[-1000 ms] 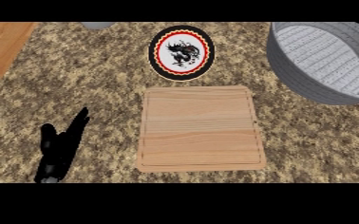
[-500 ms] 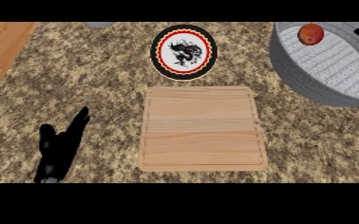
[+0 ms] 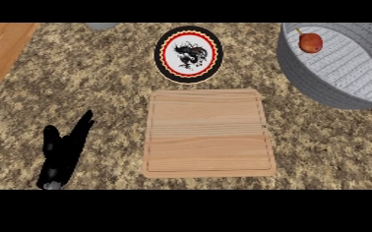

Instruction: Pick the pear from the cutting board and place it in the basket

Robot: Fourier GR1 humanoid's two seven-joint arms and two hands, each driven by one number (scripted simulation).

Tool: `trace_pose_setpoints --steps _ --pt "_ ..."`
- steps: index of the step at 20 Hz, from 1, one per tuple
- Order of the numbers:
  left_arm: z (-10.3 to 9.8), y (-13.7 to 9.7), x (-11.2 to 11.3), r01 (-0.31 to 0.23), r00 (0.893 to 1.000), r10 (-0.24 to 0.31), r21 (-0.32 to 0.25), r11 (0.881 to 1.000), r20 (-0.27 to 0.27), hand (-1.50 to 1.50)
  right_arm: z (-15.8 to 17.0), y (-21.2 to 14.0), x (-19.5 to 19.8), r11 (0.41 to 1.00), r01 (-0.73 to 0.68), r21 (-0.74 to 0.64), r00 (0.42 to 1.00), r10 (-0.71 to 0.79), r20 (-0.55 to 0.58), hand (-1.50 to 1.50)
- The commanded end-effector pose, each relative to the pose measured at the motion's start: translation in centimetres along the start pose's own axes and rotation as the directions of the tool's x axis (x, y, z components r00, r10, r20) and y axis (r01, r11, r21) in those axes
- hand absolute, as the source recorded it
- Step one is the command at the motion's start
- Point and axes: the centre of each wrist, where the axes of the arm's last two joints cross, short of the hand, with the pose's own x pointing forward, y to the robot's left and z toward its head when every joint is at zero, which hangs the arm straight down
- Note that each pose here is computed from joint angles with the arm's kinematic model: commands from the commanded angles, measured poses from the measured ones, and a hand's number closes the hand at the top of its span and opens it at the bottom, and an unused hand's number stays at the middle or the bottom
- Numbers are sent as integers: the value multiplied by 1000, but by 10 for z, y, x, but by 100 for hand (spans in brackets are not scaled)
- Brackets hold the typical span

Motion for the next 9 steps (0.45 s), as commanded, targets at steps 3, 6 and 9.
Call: trace_pose_setpoints --steps 3,6,9 --pt "-7 -9 -17 -15 996 16 11 1000 -84 0 0 -35 -21 985 132 -107 987 -141 -74 -150" --pt "16 4 -31 -8 995 10 20 1000 -97 0 10 -72 -50 982 106 -155 987 -123 -105 -150" --pt "0 3 -13 -9 996 11 18 1000 -91 0 11 -98 -51 978 129 -165 982 -149 -114 -150"
